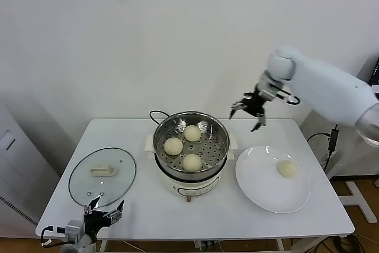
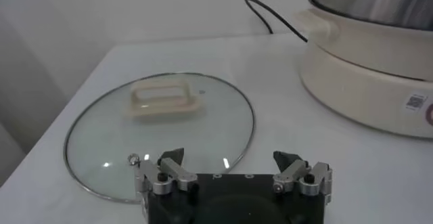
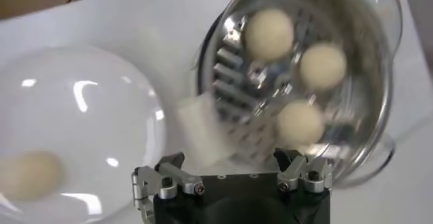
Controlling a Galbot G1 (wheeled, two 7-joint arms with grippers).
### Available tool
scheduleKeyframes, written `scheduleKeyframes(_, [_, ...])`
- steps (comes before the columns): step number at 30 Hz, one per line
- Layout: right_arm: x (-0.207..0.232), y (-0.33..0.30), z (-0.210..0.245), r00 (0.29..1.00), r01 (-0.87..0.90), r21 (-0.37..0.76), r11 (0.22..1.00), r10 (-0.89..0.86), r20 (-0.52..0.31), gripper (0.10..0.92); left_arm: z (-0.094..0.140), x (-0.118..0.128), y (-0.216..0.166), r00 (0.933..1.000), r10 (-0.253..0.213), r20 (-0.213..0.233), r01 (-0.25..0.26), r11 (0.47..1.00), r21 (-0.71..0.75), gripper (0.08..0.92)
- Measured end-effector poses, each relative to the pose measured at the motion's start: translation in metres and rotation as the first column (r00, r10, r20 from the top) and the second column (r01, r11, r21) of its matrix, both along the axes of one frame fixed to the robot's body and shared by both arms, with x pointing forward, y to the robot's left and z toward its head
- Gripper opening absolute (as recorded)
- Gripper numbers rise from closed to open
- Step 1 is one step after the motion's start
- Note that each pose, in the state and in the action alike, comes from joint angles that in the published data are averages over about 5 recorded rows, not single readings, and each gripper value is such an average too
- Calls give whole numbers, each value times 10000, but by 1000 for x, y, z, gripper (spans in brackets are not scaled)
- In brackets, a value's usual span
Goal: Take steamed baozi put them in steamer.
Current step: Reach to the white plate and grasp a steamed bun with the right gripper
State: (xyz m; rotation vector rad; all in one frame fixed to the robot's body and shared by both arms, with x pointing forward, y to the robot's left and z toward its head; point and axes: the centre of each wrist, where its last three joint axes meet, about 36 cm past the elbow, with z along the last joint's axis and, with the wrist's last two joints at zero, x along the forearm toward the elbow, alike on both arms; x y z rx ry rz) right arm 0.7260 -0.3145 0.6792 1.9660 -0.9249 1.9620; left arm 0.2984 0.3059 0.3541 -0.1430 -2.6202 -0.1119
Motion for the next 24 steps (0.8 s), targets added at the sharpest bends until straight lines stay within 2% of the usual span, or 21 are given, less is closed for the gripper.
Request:
scheduleKeyframes(5, [-4, -53, -13, 9732, 2284, -170, 9734, -2287, -238, 823, -1, 0, 0, 10000, 14, -13, -14, 10000, -4, 823])
scheduleKeyframes(11, [-14, -98, -42, 9084, 4136, -524, 9089, -4159, -438, 823, -1, 1, 0, 10000, 19, -38, -19, 10000, -7, 823])
scheduleKeyframes(24, [-32, -138, -119, 7963, 5909, -1203, 7977, -6006, -716, 823, -1, 1, -1, 10000, 20, -60, -20, 10000, 1, 823])
